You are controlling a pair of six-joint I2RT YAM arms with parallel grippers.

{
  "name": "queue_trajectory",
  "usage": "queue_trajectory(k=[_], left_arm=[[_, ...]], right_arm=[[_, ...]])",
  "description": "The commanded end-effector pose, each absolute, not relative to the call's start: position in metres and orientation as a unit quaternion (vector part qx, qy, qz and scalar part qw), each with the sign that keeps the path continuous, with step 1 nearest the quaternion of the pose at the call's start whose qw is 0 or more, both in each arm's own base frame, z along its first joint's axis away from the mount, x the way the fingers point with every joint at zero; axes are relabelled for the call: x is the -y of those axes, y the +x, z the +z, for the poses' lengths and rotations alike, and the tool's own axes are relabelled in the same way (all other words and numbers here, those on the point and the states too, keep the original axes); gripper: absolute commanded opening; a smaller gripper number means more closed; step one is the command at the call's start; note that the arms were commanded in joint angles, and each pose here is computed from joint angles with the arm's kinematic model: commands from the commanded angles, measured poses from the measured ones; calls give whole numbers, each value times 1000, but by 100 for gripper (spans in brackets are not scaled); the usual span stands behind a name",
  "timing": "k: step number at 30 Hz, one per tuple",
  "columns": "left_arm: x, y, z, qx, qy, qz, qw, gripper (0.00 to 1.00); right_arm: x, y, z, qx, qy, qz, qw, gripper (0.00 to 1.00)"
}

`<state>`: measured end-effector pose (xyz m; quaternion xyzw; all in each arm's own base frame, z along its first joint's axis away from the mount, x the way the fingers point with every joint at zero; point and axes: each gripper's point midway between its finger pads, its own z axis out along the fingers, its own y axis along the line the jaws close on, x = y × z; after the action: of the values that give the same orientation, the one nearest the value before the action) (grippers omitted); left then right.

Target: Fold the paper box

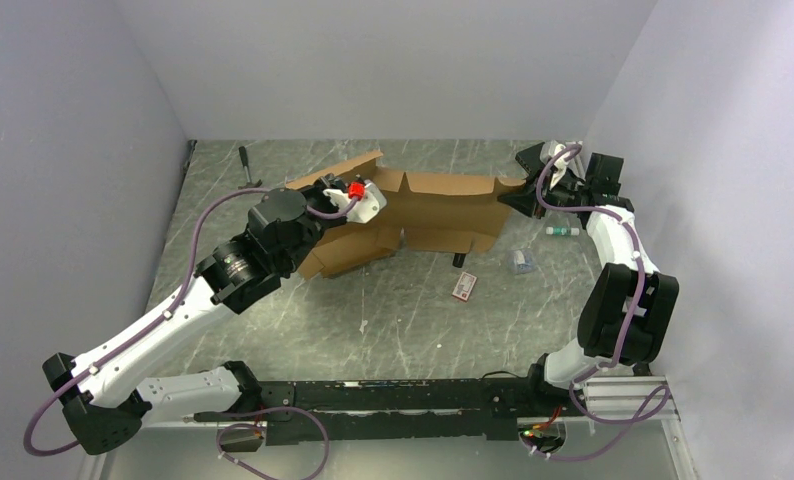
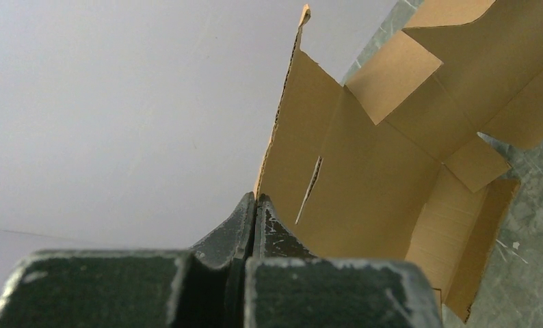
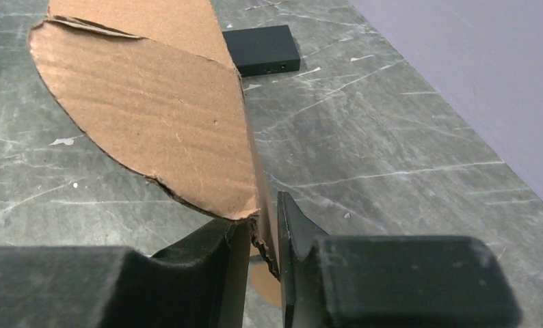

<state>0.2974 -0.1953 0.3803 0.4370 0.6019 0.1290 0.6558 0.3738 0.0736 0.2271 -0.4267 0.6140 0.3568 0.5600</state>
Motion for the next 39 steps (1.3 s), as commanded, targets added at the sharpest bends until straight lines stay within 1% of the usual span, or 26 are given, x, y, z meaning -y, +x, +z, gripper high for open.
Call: queue_trajectory(k=[1,7,9,12,17,23,28,31,37,39], left_arm=[[195,292,402,-599,398,98,688,0],[197,292,401,-602,398,94,686,0],[197,293,400,-603,398,92,685,0],[198,292,399,-604,398,89,685,0],[196,290,403,-606,387,83,690,1],[190,279,410,-610,369,53,699,17],[187,265,405,-625,358,10,694,30],[186,256,403,-629,354,-16,692,37],[182,239,402,-638,334,-64,691,50],[178,234,400,-647,324,-79,686,56]], right_arm=[[-78,371,237,-578,-450,359,578,23],[-83,371,234,-578,-453,364,574,23],[-84,371,232,-578,-453,365,572,18],[-84,370,232,-578,-456,363,571,0],[-83,366,241,-580,-464,348,572,0],[-82,361,272,-585,-458,321,587,0],[-85,338,293,-584,-471,289,595,0],[-86,327,292,-593,-468,279,592,0],[-78,319,267,-638,-453,253,569,0],[-76,318,261,-648,-448,246,565,0]])
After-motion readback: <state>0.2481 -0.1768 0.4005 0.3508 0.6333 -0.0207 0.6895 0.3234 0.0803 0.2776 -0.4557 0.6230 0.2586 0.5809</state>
